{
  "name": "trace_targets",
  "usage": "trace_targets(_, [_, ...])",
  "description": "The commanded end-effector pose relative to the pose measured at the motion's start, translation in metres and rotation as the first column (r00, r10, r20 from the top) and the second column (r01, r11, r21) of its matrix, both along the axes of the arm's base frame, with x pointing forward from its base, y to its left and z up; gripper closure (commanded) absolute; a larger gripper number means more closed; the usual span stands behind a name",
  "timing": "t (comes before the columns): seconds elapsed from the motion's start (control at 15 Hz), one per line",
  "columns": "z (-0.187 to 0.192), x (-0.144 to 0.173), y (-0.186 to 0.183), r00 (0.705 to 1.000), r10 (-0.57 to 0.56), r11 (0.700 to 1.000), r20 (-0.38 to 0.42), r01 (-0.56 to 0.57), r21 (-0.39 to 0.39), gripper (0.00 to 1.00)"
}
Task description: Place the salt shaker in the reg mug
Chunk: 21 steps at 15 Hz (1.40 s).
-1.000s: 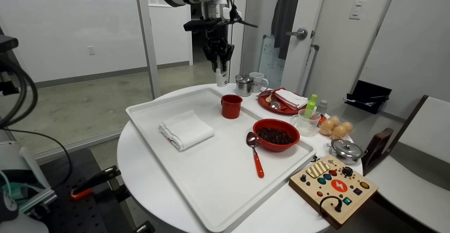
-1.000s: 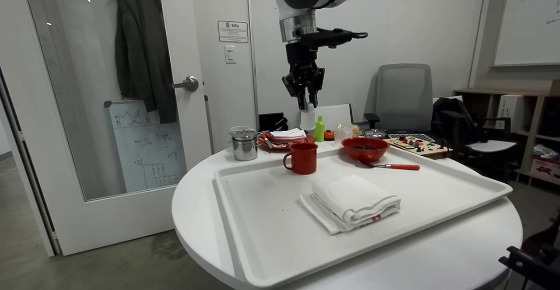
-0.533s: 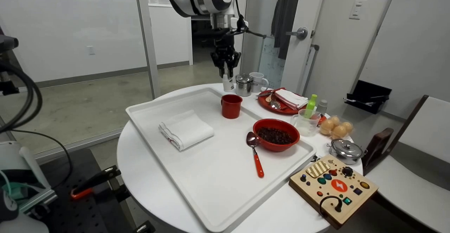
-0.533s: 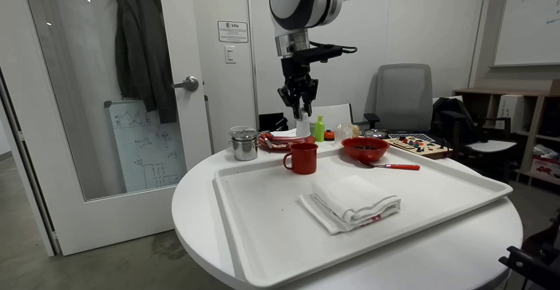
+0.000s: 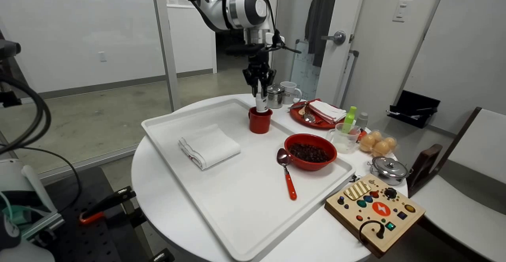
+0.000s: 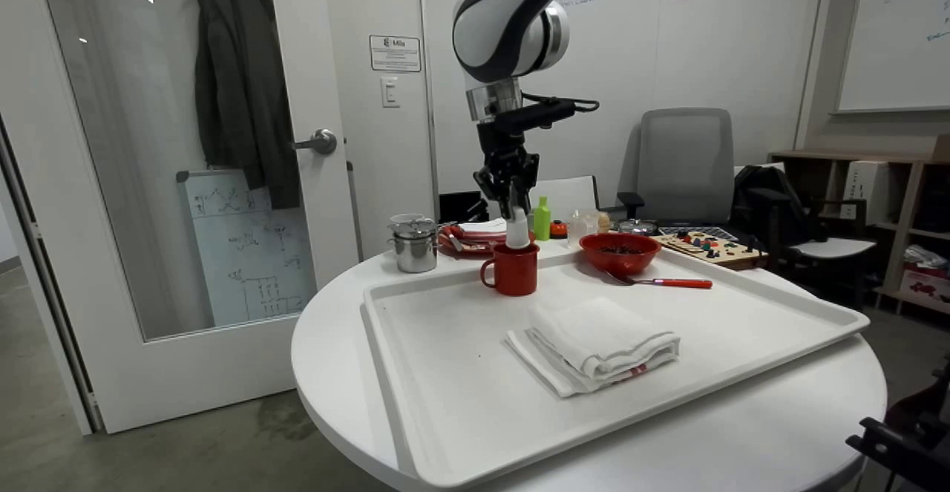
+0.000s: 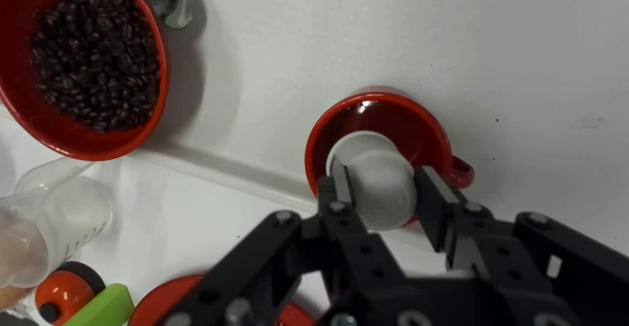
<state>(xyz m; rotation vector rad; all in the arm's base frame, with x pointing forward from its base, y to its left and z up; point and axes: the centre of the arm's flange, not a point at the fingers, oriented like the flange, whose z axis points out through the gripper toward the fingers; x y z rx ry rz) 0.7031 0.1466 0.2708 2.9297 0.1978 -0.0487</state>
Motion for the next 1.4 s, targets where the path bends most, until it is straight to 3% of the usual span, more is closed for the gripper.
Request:
trace_targets(0.0, [-0.020,0.019,-0.006,1.000,-0.002,1.000,-0.031,0.002,-0.029,0.85])
trace_targets(0.27, [-0.041,0.018,-0.010,0.997,-0.016,0.999,-0.079,0.013,-0.033,0.84])
trace_targets(0.33, [-0.039,0.004,-0.012,0.998,-0.020,0.999,-0.057,0.018,-0.028,0.39])
trace_targets(0.4, [-0.042,0.003,-0.012,0.998,-0.020,0.999,-0.062,0.019,-0.029,0.63])
trace_targets(0.47, [-0.043,0.003,-0.012,0.998,-0.020,0.999,-0.062,0.019,-0.029,0.58])
trace_targets(0.53, [-0.043,0.003,-0.012,0.998,-0.020,0.999,-0.062,0.019,-0.029,0.24])
trace_targets(0.67, [-0.044,0.004,-0.012,0.998,-0.016,0.999,-0.059,0.014,-0.030,0.10])
trace_targets(0.73, [-0.026,-0.014,-0.005,0.997,-0.015,1.000,-0.074,0.014,-0.004,0.04])
trace_targets(0.93, [-0.002,-0.021,-0.007,0.997,0.017,1.000,-0.077,-0.017,0.004,0.00])
trace_targets(1.2, [0.066,-0.040,-0.031,0.992,0.077,0.997,-0.101,-0.077,0.003,0.00])
trace_targets(1.27, [0.082,-0.065,-0.004,0.992,0.084,0.996,-0.099,-0.084,-0.001,0.00])
trace_targets(1.33, [0.098,-0.075,-0.006,0.990,0.091,0.996,-0.105,-0.092,-0.004,0.00])
